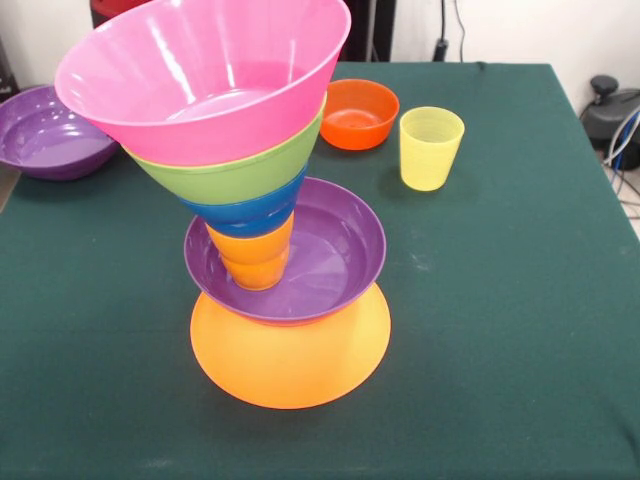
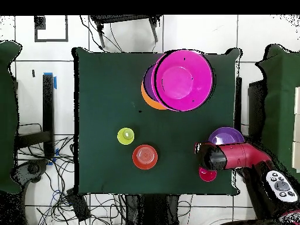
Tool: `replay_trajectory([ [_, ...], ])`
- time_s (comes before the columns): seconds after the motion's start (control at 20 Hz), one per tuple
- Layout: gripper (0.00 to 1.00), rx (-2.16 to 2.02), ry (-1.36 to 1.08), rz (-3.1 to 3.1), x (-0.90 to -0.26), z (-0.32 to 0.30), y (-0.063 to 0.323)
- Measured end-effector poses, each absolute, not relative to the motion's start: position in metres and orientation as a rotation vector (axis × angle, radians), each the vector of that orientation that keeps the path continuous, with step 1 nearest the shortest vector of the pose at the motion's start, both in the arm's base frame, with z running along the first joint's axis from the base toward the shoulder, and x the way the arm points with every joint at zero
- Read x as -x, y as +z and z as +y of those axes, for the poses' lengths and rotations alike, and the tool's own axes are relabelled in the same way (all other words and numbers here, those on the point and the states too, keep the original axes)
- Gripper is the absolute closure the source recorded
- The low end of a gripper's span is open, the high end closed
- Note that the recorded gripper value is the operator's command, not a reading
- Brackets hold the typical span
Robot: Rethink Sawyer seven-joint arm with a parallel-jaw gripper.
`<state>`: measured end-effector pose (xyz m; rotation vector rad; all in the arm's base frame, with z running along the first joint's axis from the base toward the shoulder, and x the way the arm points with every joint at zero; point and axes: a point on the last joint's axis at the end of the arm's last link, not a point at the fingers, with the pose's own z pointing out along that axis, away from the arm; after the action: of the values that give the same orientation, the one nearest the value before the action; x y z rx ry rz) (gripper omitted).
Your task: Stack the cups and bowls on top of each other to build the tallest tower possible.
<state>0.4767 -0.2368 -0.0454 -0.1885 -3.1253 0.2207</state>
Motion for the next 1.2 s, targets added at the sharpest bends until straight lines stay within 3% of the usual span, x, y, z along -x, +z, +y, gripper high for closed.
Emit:
replay_trajectory([
  [0.85,0.00,0.194,0.218,-3.125,-0.4770,-0.2367,-0.0453],
  [0.9,1.00,0.194,0.218,-3.125,-0.4769,-0.2368,-0.0453],
  [1.2,1.00,0.195,0.235,-3.129,-0.4786,-0.2401,-0.0408],
])
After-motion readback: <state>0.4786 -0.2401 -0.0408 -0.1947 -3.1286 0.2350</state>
